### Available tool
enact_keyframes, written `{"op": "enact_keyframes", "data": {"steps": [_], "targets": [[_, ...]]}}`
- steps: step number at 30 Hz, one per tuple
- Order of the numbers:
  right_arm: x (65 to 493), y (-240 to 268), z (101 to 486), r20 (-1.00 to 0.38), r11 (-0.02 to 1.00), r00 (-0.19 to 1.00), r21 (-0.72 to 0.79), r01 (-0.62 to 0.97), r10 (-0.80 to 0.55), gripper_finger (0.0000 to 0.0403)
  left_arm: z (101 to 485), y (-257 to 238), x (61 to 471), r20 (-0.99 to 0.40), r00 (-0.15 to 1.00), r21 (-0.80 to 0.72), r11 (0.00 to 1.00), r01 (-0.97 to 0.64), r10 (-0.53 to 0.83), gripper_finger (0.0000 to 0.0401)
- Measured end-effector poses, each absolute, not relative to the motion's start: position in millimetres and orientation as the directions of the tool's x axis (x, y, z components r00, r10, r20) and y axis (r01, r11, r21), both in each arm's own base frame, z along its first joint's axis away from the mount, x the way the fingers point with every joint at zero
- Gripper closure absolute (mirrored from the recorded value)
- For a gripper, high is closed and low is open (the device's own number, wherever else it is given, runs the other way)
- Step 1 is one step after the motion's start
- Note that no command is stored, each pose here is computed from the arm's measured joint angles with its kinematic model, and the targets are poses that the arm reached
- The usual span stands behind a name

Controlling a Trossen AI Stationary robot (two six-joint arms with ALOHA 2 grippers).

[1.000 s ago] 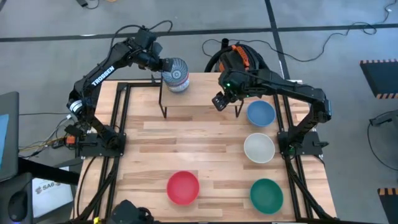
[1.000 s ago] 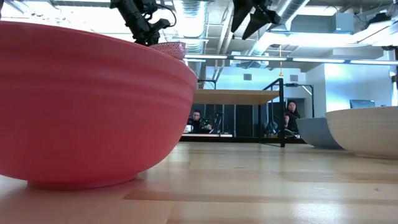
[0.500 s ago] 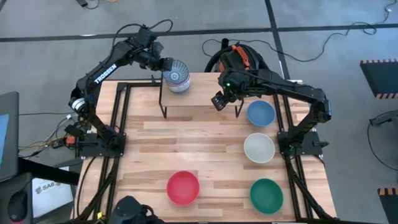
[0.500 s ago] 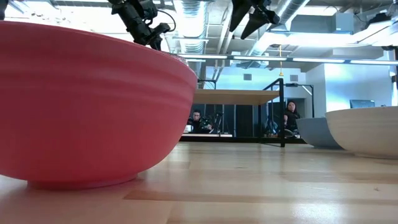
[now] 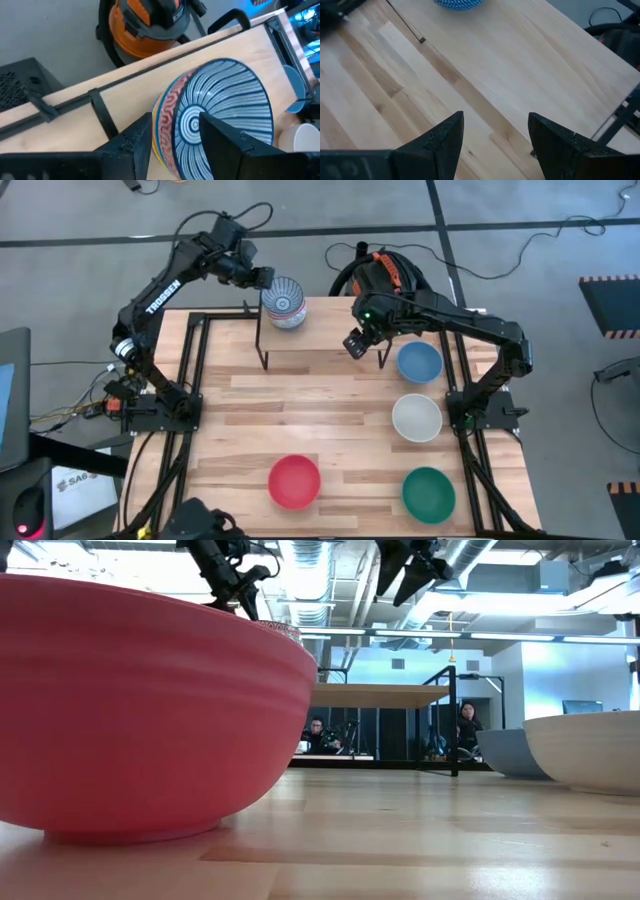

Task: Place and stack bowls onto a shelf
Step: Put the blue bowl on the shelf

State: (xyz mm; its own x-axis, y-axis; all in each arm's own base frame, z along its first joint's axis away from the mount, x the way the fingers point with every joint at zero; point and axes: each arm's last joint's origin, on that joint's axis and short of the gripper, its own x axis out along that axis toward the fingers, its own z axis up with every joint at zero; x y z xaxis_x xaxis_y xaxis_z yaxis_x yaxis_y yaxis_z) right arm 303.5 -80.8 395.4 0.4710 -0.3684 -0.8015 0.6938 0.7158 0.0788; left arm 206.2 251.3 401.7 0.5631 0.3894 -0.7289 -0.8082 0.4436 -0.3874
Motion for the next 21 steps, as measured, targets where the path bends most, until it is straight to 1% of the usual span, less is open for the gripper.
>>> {"op": "enact_keyframes", "data": {"steps": [2, 7, 10, 13, 16, 19, 21], "targets": [[303.9, -84.6, 396.2, -0.799, 0.729, 0.493, 0.104, 0.676, -0.343, 0.0154, 406.8, 246.6, 203.4, -0.735, 0.557, -0.378, 0.448, -0.810, 0.387, 0.0257], [301.4, -94.0, 395.8, -0.808, 0.739, 0.504, 0.134, 0.660, -0.304, 0.0154, 433.2, 221.4, 191.5, -0.681, 0.557, -0.332, 0.478, -0.813, 0.475, 0.0257], [300.2, -97.6, 395.7, -0.814, 0.759, 0.521, 0.164, 0.630, -0.256, 0.0154, 448.1, 196.3, 186.0, -0.645, 0.544, -0.280, 0.497, -0.821, 0.536, 0.0257], [300.3, -97.7, 394.4, -0.818, 0.782, 0.535, 0.188, 0.594, -0.209, 0.0154, 457.7, 162.7, 182.7, -0.584, 0.572, -0.252, 0.541, -0.802, 0.575, 0.0257], [302.7, -91.7, 385.3, -0.836, 0.797, 0.521, 0.194, 0.571, -0.171, 0.0154, 453.8, 127.0, 183.0, -0.524, 0.619, -0.268, 0.576, -0.772, 0.586, 0.0257], [302.6, -81.8, 373.3, -0.847, 0.817, 0.521, 0.223, 0.532, -0.108, 0.0154, 442.4, 90.1, 181.4, -0.428, 0.688, -0.334, 0.604, -0.723, 0.586, 0.0257], [303.7, -71.9, 367.4, -0.831, 0.833, 0.553, 0.265, 0.486, -0.058, 0.0154, 430.4, 65.3, 180.6, -0.353, 0.738, -0.384, 0.629, -0.675, 0.576, 0.0257]]}}
